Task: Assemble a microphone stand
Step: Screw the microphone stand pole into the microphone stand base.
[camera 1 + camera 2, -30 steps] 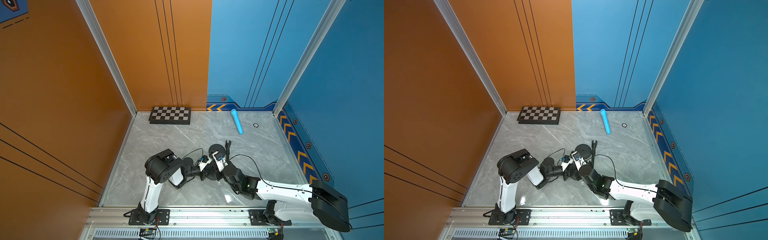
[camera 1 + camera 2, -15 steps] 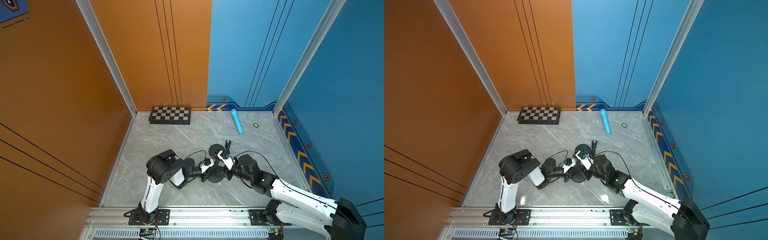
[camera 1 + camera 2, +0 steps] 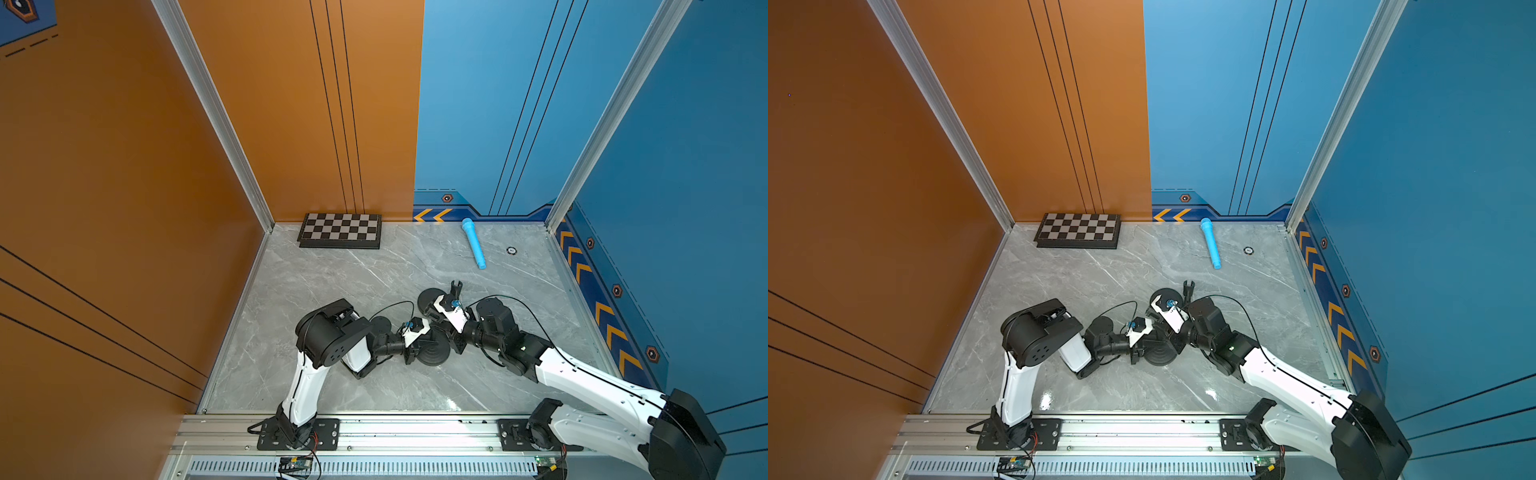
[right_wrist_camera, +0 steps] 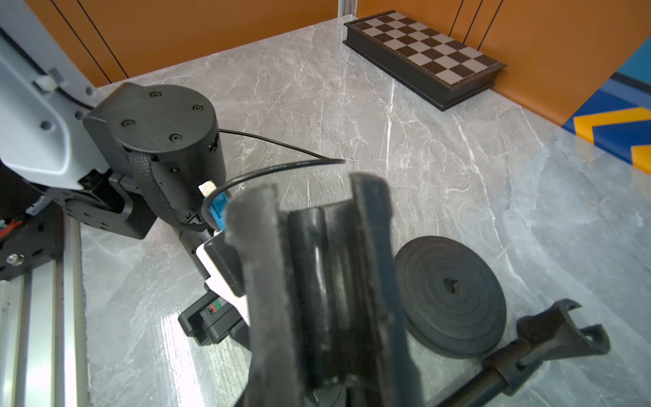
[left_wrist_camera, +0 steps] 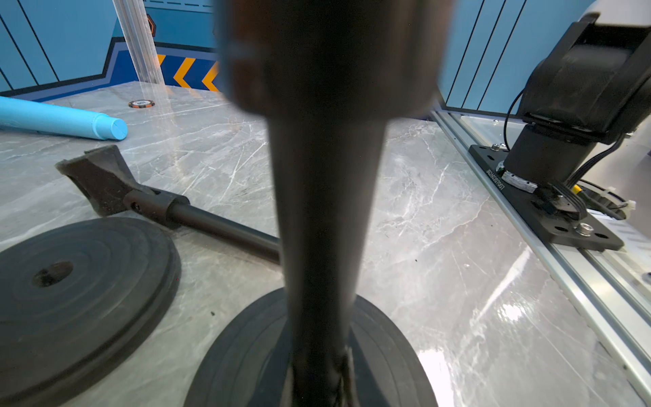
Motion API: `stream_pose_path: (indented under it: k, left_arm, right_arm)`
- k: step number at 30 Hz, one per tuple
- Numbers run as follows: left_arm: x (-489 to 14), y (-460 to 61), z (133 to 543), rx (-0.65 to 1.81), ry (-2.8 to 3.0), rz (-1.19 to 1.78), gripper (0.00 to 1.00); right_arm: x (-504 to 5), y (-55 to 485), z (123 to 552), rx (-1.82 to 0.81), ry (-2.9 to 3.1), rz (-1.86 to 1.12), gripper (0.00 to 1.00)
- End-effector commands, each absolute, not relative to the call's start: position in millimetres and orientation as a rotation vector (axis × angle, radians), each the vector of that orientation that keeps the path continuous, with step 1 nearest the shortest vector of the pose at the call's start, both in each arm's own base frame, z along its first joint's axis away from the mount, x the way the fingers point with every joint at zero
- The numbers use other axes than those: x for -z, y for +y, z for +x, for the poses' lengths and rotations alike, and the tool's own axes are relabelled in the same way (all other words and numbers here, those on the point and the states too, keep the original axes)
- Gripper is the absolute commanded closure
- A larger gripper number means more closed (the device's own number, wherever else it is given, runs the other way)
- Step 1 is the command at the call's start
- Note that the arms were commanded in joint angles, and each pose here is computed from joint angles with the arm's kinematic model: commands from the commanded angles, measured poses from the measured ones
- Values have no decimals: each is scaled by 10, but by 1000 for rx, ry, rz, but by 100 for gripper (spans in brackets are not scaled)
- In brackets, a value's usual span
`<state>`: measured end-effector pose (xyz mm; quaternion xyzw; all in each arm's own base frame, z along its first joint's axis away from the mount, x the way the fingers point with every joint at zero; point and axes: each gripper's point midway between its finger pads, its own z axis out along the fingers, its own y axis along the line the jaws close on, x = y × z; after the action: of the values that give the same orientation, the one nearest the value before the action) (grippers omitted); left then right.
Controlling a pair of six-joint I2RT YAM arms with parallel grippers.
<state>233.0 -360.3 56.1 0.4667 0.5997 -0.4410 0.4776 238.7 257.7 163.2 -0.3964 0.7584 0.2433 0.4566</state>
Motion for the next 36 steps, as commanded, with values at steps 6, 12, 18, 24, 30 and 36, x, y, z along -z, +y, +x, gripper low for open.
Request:
stream_pose_path:
  k: [6, 12, 18, 24, 30, 36]
  left_arm:
    - [-467, -3602, 2310, 1080, 1556, 1112, 77]
    - [-644, -3659, 2423, 1020, 1543, 1039, 70]
    - [-748, -3745, 2466, 1004, 1519, 1015, 77]
    - [-661, -3679, 2466, 994, 1541, 1023, 100]
    - [-582, -3600, 2440, 1014, 1548, 1057, 100]
    - [-555, -3603, 2404, 1030, 1541, 1081, 100]
  right_arm:
    - [-1577, 2279, 2532, -350, 1916, -534, 100]
    - [-1523, 2196, 2404, -199, 1911, -270, 100]
    - [-1478, 2355, 2347, -156, 1939, -261, 100]
    - [-1512, 2675, 2234, -287, 1942, -500, 78]
    - [-1663, 2579, 2152, -441, 1880, -770, 61]
    - [-1665, 2390, 2063, -645, 1792, -996, 54]
